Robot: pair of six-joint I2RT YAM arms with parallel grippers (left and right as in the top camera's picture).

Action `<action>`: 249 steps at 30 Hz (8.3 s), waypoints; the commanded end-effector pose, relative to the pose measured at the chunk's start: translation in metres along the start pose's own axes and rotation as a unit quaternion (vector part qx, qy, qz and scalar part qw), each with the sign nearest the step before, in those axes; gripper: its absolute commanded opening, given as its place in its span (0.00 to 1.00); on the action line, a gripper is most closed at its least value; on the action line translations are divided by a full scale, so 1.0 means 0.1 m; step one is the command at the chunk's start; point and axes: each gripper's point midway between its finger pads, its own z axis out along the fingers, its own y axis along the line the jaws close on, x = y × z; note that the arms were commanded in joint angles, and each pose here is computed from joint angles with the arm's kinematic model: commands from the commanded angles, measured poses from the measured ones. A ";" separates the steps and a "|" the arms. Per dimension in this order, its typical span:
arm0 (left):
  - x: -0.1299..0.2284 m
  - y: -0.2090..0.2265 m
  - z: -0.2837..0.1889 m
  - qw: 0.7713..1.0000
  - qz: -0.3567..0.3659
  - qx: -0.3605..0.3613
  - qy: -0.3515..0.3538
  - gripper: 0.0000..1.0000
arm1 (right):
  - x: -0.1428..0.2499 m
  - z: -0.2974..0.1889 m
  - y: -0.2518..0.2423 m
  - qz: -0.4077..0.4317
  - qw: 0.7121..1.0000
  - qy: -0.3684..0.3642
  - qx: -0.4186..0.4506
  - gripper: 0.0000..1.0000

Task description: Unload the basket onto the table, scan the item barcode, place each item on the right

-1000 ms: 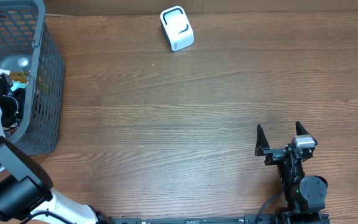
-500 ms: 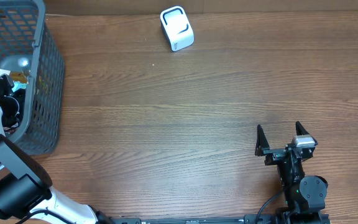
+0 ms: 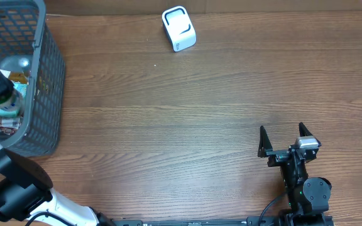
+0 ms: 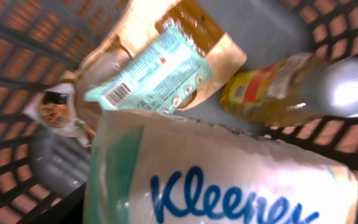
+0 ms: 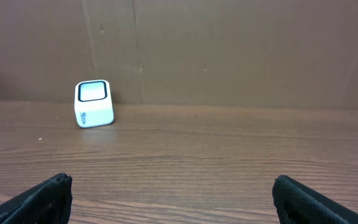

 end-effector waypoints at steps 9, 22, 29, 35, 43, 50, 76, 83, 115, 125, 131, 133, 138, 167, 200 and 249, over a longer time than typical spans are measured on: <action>-0.27 -0.29 -1.21 0.991 -0.044 0.034 -0.118 0.35 | 0.03 0.00 -0.01 -0.002 1.000 0.001 0.003 1.00; 0.14 -1.01 -2.16 0.973 0.024 0.142 -0.180 0.35 | 0.03 0.00 -0.01 -0.002 1.000 0.001 0.003 1.00; 0.65 -1.63 -2.21 0.968 0.106 0.190 -0.121 0.35 | 0.03 0.00 -0.01 -0.002 1.000 0.001 0.003 1.00; 1.02 -2.12 -2.19 0.960 0.142 0.229 -0.070 0.35 | 0.03 0.00 -0.01 -0.002 1.000 0.001 0.003 1.00; 1.53 -2.83 -2.26 0.926 0.209 0.315 -0.006 0.35 | 0.03 0.00 -0.01 -0.002 1.000 0.001 0.003 1.00; 1.93 -3.31 -2.15 0.896 0.258 0.357 0.061 0.16 | 0.03 0.00 -0.01 -0.002 1.000 0.001 0.003 1.00; 2.92 -3.97 -0.73 0.924 0.323 0.146 0.146 0.34 | 0.03 0.00 -0.01 -0.002 1.000 0.001 0.003 1.00; 3.28 -4.15 -0.40 0.931 0.323 0.098 0.138 0.35 | 0.03 0.00 -0.01 -0.002 1.000 0.001 0.003 1.00; 4.06 -4.54 0.09 0.935 0.312 0.087 0.148 0.47 | 0.03 0.00 -0.01 -0.002 1.000 0.001 0.003 1.00; 4.16 -4.50 0.12 0.931 0.321 0.079 0.153 0.48 | 0.03 0.00 -0.01 -0.002 1.000 0.001 0.003 1.00; 4.21 -4.48 0.15 0.930 0.324 0.078 0.155 0.63 | 0.03 0.00 -0.01 -0.002 1.000 0.001 0.003 1.00; 4.21 -4.48 0.15 0.930 0.325 0.078 0.155 0.70 | 0.03 0.00 -0.01 -0.002 1.000 0.001 0.003 1.00; 4.22 -4.48 0.15 0.929 0.326 0.078 0.156 0.81 | 0.03 0.00 -0.01 -0.002 1.000 0.001 0.003 1.00; 3.80 -4.29 -0.49 0.910 0.361 0.115 0.169 0.73 | 0.03 0.00 -0.01 -0.002 1.000 0.001 0.003 1.00; 4.08 -4.17 -0.06 0.907 0.362 0.098 0.192 0.04 | 0.03 0.00 -0.01 -0.002 1.000 0.001 0.003 1.00; 3.52 -2.65 0.41 0.887 0.401 -0.222 0.061 0.04 | 0.03 0.00 -0.01 -0.002 1.000 0.001 0.003 1.00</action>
